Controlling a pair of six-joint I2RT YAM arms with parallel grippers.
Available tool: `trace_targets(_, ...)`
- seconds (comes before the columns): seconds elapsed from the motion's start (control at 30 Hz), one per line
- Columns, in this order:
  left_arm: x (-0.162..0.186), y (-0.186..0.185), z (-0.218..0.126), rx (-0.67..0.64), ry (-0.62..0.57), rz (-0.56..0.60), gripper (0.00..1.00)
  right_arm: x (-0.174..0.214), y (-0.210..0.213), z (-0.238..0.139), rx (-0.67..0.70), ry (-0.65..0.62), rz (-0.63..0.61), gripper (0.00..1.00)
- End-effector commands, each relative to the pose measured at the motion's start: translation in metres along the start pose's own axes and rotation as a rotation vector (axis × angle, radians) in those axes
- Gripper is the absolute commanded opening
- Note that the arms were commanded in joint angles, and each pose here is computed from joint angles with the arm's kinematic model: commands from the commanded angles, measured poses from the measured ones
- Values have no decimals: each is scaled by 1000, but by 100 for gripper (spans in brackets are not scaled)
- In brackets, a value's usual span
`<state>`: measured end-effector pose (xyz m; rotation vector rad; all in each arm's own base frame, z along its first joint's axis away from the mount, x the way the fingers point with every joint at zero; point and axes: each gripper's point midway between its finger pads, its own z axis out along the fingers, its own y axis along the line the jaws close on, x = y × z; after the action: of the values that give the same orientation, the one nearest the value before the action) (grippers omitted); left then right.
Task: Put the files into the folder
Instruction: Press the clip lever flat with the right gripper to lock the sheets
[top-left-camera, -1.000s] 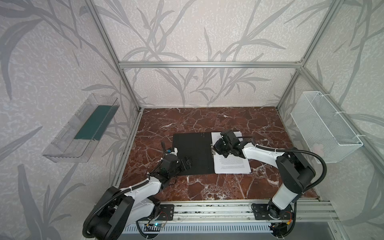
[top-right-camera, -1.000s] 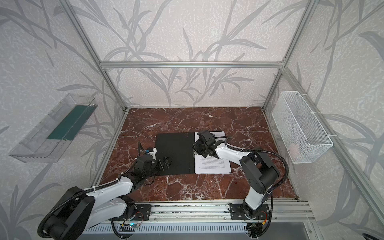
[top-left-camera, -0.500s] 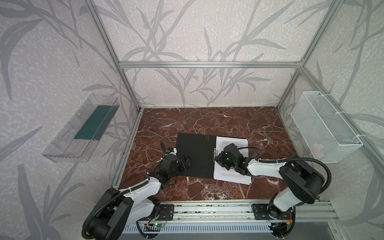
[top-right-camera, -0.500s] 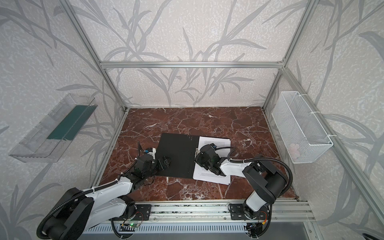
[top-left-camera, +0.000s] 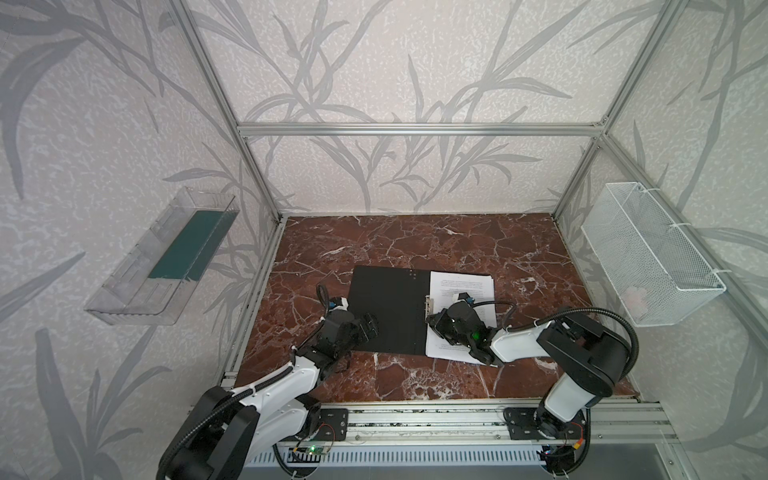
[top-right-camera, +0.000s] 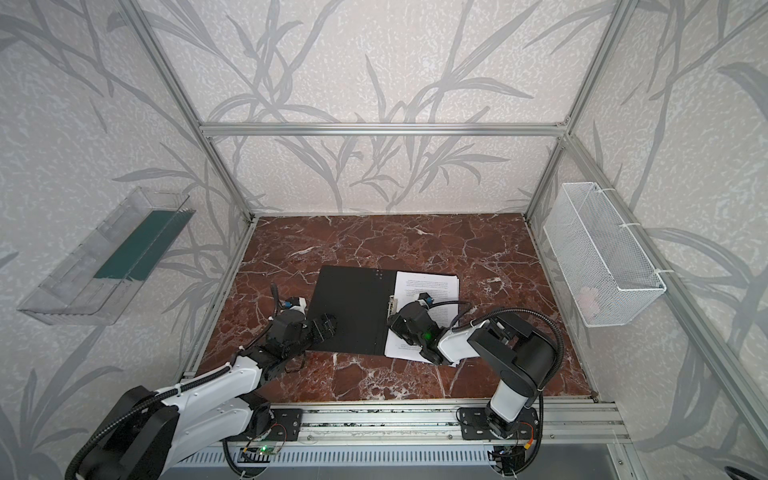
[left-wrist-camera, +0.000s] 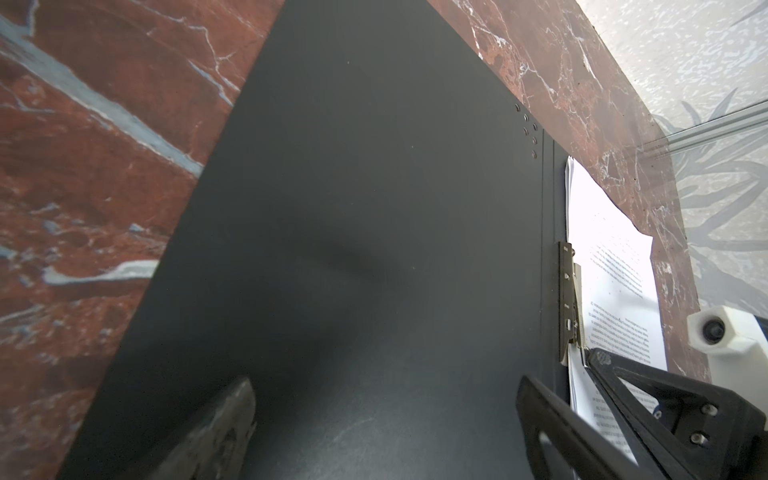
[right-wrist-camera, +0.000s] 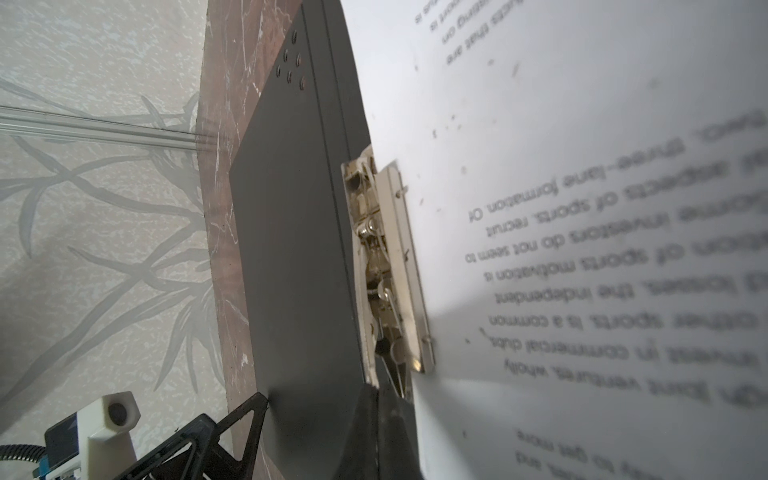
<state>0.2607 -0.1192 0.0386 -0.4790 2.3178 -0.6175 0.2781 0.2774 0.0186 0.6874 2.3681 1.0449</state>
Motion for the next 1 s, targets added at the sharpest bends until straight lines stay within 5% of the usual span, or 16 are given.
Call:
trace_targets(0.0, 39, 56, 0, -216, 132, -15, 99, 21, -140, -25, 487, 50, -43, 0)
trace_targets(0.73, 43, 70, 6, -310, 163, -12, 99, 20, -171, -34, 667, 52, -105, 0)
trace_targets(0.97, 45, 67, 9, -300, 186, -5, 99, 23, -141, -25, 623, 54, -186, 0)
